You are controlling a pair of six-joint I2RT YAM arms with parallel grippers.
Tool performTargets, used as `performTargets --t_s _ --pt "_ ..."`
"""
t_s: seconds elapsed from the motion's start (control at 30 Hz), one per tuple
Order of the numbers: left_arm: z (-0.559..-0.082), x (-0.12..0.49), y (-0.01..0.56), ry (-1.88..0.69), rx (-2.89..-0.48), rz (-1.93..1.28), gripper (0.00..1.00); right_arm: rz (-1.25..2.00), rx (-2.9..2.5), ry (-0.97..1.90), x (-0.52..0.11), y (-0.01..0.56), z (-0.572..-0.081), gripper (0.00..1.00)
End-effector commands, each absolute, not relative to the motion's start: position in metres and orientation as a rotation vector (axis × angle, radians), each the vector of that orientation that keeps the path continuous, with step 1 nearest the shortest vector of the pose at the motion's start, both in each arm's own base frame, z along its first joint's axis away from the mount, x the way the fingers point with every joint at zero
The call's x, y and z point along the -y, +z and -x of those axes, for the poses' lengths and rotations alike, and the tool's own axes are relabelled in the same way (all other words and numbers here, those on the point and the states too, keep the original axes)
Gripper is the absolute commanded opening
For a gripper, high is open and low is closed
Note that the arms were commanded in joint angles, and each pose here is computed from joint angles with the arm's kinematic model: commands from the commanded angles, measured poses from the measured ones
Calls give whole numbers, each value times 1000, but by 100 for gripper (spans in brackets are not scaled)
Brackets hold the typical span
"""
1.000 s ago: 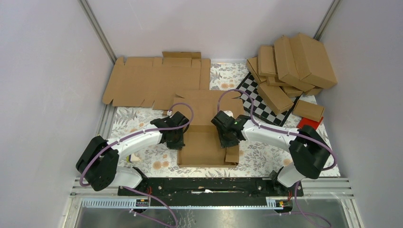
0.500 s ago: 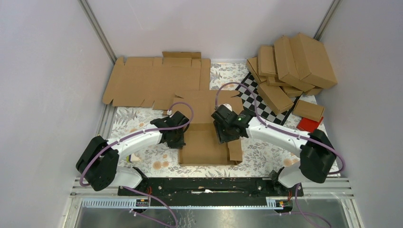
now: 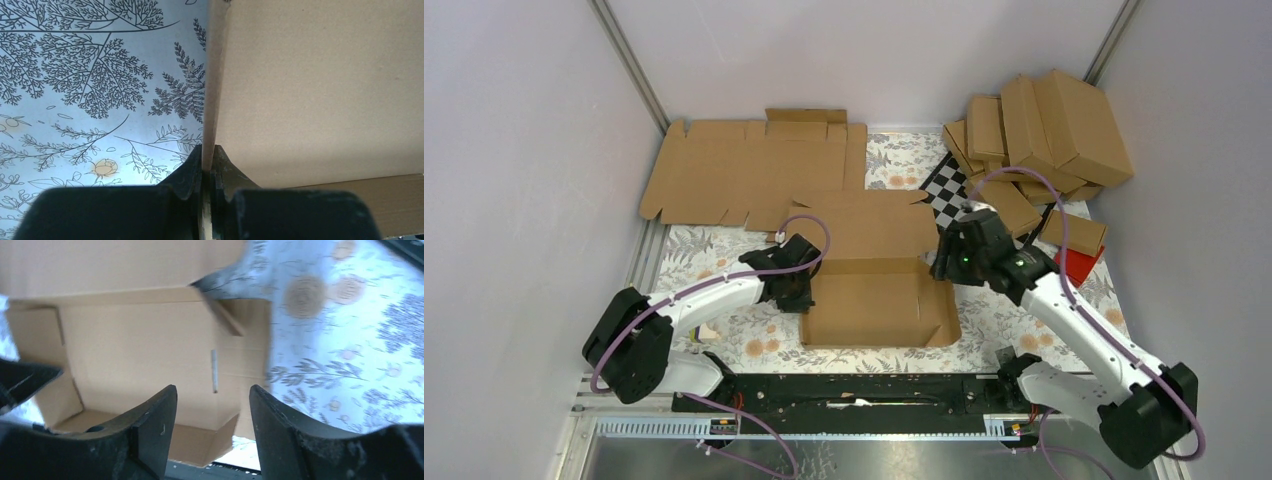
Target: Fold the paper box
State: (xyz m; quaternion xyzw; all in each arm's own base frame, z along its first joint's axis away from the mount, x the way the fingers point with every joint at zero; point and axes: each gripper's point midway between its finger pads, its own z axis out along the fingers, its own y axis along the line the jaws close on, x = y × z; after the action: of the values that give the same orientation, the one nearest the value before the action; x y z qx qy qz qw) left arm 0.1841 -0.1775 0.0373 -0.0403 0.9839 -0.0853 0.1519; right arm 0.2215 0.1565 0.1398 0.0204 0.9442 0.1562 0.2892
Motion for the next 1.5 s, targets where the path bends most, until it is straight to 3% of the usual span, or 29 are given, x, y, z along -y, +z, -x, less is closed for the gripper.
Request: performTargets --t_s 0.0,0.07,0.17,0.43,0.53,0.63,0.87,1.13,1.47 --pt "-198 189 57 -411 -2738 161 0 -201 -2502 385 -124 131 -227 64" --pt "-202 185 64 -447 -2716 188 0 -254 -2412 322 -106 143 -232 67" --pt "-201 185 78 -556 -2682 203 0 -329 -2247 255 -83 167 -239 81" --pt "-199 180 97 -694 -2642 220 0 -356 -2122 265 -75 212 -247 83" --pt "-200 179 105 -732 -2617 228 0 -403 -2062 203 -61 233 -249 93" --pt "-200 183 114 -791 -2591 213 0 -375 -2091 180 -61 236 -254 96" --pt "-199 186 126 -863 -2558 190 0 -242 -2183 655 -129 231 -250 95" --pt "-201 184 129 -865 -2551 196 0 -191 -2126 1173 -189 246 -230 88" --pt "-207 164 121 -694 -2576 235 0 -111 -2193 1356 -208 222 -213 71"
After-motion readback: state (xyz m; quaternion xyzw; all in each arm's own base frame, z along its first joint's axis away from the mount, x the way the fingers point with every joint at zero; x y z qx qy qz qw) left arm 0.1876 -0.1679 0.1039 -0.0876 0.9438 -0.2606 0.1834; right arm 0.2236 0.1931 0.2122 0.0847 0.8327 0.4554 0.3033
